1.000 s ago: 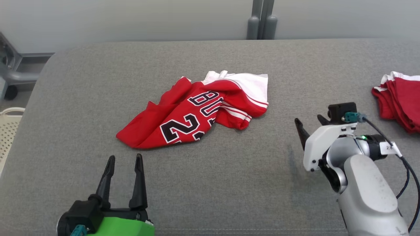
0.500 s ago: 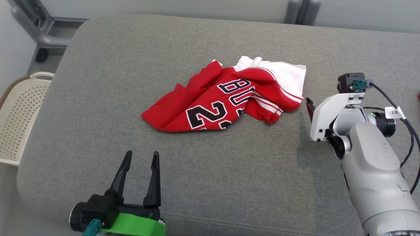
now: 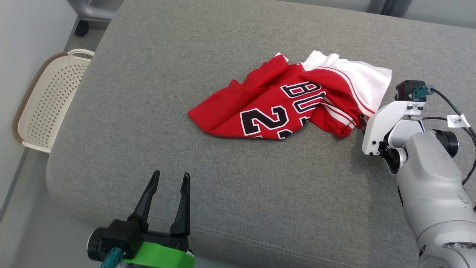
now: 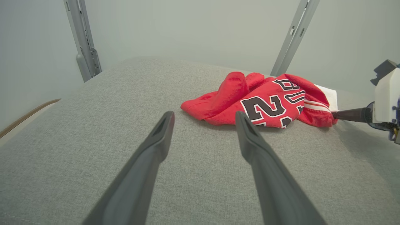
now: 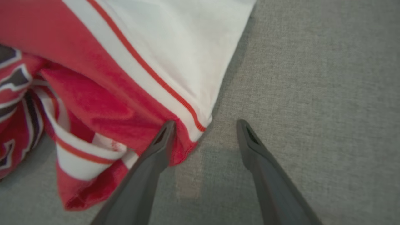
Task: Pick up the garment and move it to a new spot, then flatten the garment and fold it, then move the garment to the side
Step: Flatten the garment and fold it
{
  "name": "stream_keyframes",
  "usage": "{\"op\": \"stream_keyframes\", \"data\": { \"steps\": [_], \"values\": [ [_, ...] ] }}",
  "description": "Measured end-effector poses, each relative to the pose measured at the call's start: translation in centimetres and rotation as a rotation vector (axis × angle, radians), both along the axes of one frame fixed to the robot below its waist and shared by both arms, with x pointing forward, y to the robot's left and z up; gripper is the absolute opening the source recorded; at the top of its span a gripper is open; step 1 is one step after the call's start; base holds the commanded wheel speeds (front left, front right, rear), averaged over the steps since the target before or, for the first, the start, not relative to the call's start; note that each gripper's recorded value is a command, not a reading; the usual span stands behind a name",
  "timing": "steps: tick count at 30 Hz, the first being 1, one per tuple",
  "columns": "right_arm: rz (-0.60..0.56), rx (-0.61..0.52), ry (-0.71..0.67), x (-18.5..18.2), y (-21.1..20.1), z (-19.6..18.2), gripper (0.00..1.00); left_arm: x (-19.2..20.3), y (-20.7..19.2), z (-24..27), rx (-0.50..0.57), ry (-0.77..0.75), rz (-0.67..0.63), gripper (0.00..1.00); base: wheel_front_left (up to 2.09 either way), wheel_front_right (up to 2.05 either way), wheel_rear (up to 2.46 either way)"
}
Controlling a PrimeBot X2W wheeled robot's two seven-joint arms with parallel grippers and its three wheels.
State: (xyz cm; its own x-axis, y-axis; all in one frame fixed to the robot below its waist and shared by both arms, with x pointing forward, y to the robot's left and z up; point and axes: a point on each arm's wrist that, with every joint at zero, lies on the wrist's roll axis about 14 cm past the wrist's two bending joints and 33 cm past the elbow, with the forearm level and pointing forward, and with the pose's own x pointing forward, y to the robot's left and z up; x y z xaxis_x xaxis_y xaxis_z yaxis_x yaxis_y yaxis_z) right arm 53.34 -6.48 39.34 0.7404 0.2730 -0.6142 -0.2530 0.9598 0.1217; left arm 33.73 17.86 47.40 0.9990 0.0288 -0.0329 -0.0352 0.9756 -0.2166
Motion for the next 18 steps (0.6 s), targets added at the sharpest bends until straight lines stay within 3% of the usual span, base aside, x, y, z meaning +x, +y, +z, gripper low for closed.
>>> {"op": "stream_keyframes", "data": {
  "steps": [1, 2, 4, 5, 6, 14, 18],
  "values": [
    [-0.004, 0.004, 0.011, 0.0, 0.0, -0.3, 0.77, 0.0, 0.1, -0.1, -0.001, 0.003, 0.003, 1.0, 0.0, 0.0, 0.0],
    [-0.005, 0.007, 0.019, 0.0, 0.1, -0.5, 0.47, -0.1, 0.1, -0.2, -0.001, 0.008, 0.005, 1.0, 0.0, 0.0, 0.0],
    [-0.011, 0.023, 0.026, 0.2, 0.4, -0.7, 0.15, -0.2, 0.2, -0.4, -0.004, 0.016, 0.008, 1.0, 0.0, 0.0, 0.0],
    [-0.012, 0.031, 0.029, 0.2, 0.6, -0.8, 0.04, -0.2, 0.1, -0.6, -0.006, 0.02, 0.008, 1.0, 0.0, 0.0, 0.0],
    [-0.009, 0.033, 0.032, 0.1, 0.8, -0.9, 0.0, -0.2, 0.1, -0.7, -0.008, 0.024, 0.008, 1.0, 0.0, 0.0, 0.0],
    [-0.01, 0.034, -0.066, 0.3, 0.4, 0.8, 0.0, -0.2, -0.5, -0.6, -0.013, 0.02, -0.012, 1.0, 0.0, 0.0, 0.0],
    [-0.032, 0.091, -0.093, -0.2, 0.6, 2.0, 0.0, -0.1, -0.7, -0.1, -0.019, -0.002, -0.019, 1.0, 0.0, 0.0, 0.0]
  ]
}}
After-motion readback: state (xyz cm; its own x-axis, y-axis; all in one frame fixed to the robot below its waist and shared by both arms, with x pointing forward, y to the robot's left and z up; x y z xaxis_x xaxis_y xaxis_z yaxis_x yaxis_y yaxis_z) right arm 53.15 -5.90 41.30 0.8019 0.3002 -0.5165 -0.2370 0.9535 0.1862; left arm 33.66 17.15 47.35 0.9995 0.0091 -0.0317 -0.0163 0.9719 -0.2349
